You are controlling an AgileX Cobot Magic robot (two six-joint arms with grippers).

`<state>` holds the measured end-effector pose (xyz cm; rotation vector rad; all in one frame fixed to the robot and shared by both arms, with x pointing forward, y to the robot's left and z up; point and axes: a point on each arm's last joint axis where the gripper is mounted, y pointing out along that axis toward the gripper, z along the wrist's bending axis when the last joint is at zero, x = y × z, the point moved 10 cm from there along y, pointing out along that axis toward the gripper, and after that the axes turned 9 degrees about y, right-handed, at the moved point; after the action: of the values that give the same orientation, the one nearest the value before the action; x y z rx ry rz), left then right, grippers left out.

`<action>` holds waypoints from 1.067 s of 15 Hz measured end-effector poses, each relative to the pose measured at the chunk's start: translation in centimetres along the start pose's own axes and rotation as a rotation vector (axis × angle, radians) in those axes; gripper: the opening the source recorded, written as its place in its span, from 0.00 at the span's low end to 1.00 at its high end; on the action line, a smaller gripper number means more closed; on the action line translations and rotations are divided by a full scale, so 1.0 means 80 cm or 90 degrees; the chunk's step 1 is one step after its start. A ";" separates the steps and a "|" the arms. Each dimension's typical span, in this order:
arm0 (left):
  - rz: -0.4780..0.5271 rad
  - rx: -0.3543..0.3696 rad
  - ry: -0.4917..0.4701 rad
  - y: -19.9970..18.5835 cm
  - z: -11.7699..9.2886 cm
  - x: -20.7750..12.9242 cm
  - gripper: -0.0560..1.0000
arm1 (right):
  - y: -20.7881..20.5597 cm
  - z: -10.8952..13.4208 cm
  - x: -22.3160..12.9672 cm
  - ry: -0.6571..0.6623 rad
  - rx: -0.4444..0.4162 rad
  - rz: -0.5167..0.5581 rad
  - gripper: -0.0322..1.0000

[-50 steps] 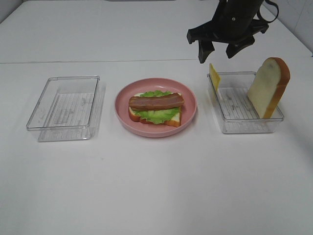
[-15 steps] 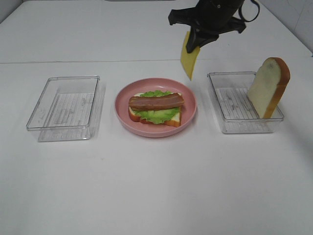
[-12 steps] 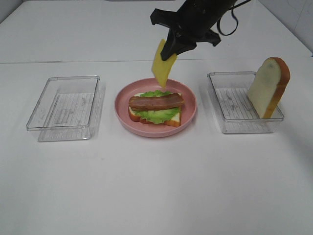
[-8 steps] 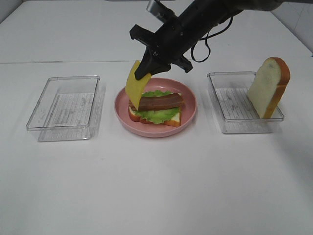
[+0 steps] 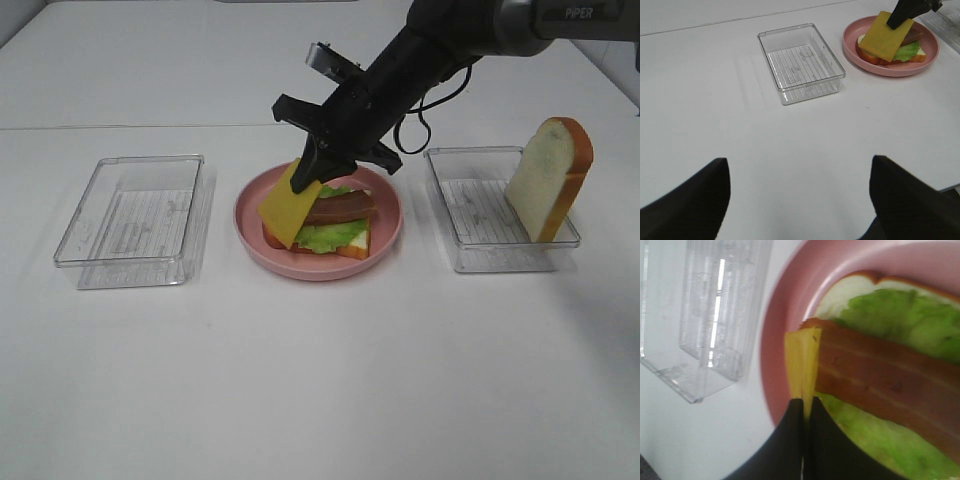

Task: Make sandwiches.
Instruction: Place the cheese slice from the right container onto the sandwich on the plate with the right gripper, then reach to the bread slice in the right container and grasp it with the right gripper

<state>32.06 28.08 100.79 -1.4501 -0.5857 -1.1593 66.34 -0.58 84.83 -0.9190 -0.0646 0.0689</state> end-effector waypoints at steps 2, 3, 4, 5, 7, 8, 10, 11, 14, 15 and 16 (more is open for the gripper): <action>0.000 0.000 0.000 0.000 0.000 0.000 0.75 | -0.002 -0.021 0.001 0.003 -0.060 -0.003 0.03; 0.000 0.000 0.000 0.000 0.000 0.000 0.75 | -0.004 -0.028 0.001 0.001 -0.079 -0.005 0.08; 0.000 0.000 0.000 0.000 0.000 0.000 0.75 | -0.006 -0.030 0.002 -0.002 -0.086 -0.006 0.18; 0.000 0.000 0.000 0.000 0.000 0.000 0.75 | -0.006 -0.030 0.002 -0.003 -0.087 -0.006 0.23; 0.000 0.000 0.000 0.000 0.000 0.000 0.75 | -0.006 -0.032 0.001 -0.006 -0.091 -0.005 0.57; 0.000 0.000 0.000 0.000 0.000 0.000 0.75 | -0.006 -0.032 0.002 -0.012 -0.092 -0.005 0.66; 0.000 0.000 0.000 0.000 0.000 0.000 0.75 | -0.018 -0.029 0.004 -0.034 -0.103 -0.016 0.74; 0.000 0.000 0.000 0.000 0.000 0.000 0.75 | -0.031 -0.026 0.006 -0.052 -0.116 -0.029 0.75; 0.000 0.000 0.000 0.000 0.000 0.000 0.75 | -0.088 -0.021 0.011 -0.102 -0.191 -0.077 0.76; 0.000 0.000 0.000 0.000 0.000 0.000 0.75 | -0.106 -0.022 0.012 -0.116 -0.222 -0.092 0.76; 0.000 0.000 0.000 0.000 0.000 0.000 0.75 | -0.125 -0.025 0.013 -0.119 -0.250 -0.110 0.76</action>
<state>32.06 28.08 100.79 -1.4501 -0.5857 -1.1593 67.90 -8.09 91.63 -1.2939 -0.3396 -0.0195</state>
